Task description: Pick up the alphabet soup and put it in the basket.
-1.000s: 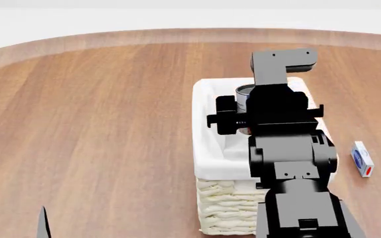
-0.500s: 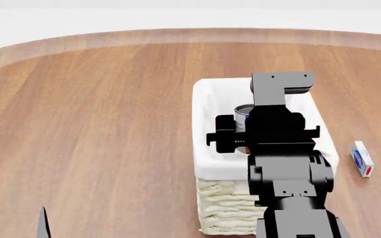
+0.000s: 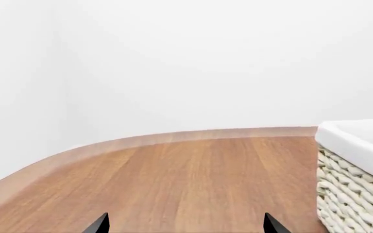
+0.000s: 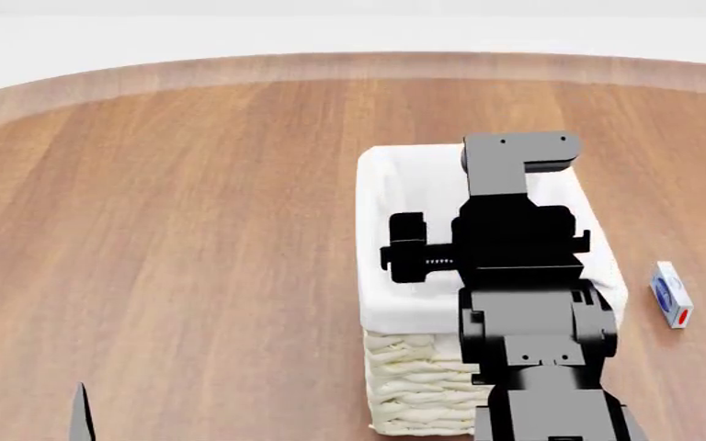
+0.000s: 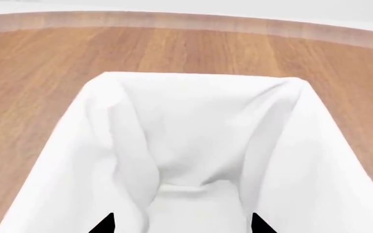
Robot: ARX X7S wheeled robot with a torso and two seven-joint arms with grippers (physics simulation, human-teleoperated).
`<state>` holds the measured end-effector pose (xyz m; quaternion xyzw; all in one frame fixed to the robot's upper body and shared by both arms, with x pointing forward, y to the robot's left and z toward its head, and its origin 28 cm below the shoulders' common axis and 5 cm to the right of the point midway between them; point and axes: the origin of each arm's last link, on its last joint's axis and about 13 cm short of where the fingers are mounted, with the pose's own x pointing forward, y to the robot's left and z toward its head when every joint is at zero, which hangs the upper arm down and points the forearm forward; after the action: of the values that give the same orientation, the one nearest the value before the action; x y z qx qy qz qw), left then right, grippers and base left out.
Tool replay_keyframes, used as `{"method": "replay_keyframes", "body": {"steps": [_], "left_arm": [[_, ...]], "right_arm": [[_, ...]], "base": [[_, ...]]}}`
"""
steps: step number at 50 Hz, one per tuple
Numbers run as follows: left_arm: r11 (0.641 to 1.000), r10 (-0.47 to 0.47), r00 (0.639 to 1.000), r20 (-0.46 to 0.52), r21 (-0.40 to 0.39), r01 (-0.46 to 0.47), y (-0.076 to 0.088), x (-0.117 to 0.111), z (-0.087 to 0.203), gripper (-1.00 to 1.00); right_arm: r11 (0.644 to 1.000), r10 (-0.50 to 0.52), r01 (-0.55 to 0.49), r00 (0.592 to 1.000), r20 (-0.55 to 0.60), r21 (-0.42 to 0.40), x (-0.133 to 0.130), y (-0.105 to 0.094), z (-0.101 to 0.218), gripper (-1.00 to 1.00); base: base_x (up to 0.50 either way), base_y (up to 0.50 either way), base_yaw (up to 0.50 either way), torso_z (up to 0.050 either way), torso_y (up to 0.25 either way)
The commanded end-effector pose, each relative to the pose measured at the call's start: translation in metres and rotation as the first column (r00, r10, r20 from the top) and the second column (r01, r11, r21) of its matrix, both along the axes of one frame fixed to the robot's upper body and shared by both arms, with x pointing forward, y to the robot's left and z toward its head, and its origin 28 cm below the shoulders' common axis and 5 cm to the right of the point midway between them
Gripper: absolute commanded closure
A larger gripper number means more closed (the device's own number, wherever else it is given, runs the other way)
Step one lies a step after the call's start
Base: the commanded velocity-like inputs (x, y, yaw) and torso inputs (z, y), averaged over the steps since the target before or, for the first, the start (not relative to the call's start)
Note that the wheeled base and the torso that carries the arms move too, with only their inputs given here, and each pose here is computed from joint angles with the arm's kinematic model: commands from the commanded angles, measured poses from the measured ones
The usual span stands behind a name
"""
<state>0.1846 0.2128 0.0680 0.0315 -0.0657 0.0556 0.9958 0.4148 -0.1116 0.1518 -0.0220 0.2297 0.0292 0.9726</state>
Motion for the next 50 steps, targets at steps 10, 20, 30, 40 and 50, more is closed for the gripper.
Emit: {"method": "replay_keyframes", "body": {"steps": [10,20,30,40,50], "left_arm": [[1.0,0.0,1.0,-0.003,0.0,0.0,0.0,0.001,0.0,-1.0],[1.0,0.0,1.0,-0.002,0.001,0.0,0.0,0.0,0.0,-1.0],[1.0,-0.002,1.0,-0.001,-0.001,0.002,0.0,0.0,0.0,-1.0],[1.0,0.0,1.0,-0.001,0.0,0.0,0.0,0.0,0.0,-1.0],[1.0,-0.002,1.0,-0.001,0.002,0.002,-0.001,0.0,0.0,-1.0]], "right_arm": [[0.998,-0.04,0.023,0.95,0.31,0.058,0.014,0.002,0.025,-1.0],[0.999,-0.021,0.001,0.916,0.4,0.051,0.02,0.0,0.051,-1.0],[0.996,-0.012,-0.028,0.888,0.46,0.081,0.023,0.0,0.069,-1.0],[0.995,-0.014,-0.04,0.841,0.541,0.088,0.026,-0.002,0.081,-1.0],[0.997,0.024,-0.065,0.759,0.651,0.04,-0.009,-0.002,0.095,-1.0]], "base": [[0.0,0.0,0.0,0.0,0.0],[0.0,0.0,0.0,0.0,0.0],[0.0,0.0,0.0,0.0,0.0],[0.0,0.0,0.0,0.0,0.0],[0.0,0.0,0.0,0.0,0.0]]}}
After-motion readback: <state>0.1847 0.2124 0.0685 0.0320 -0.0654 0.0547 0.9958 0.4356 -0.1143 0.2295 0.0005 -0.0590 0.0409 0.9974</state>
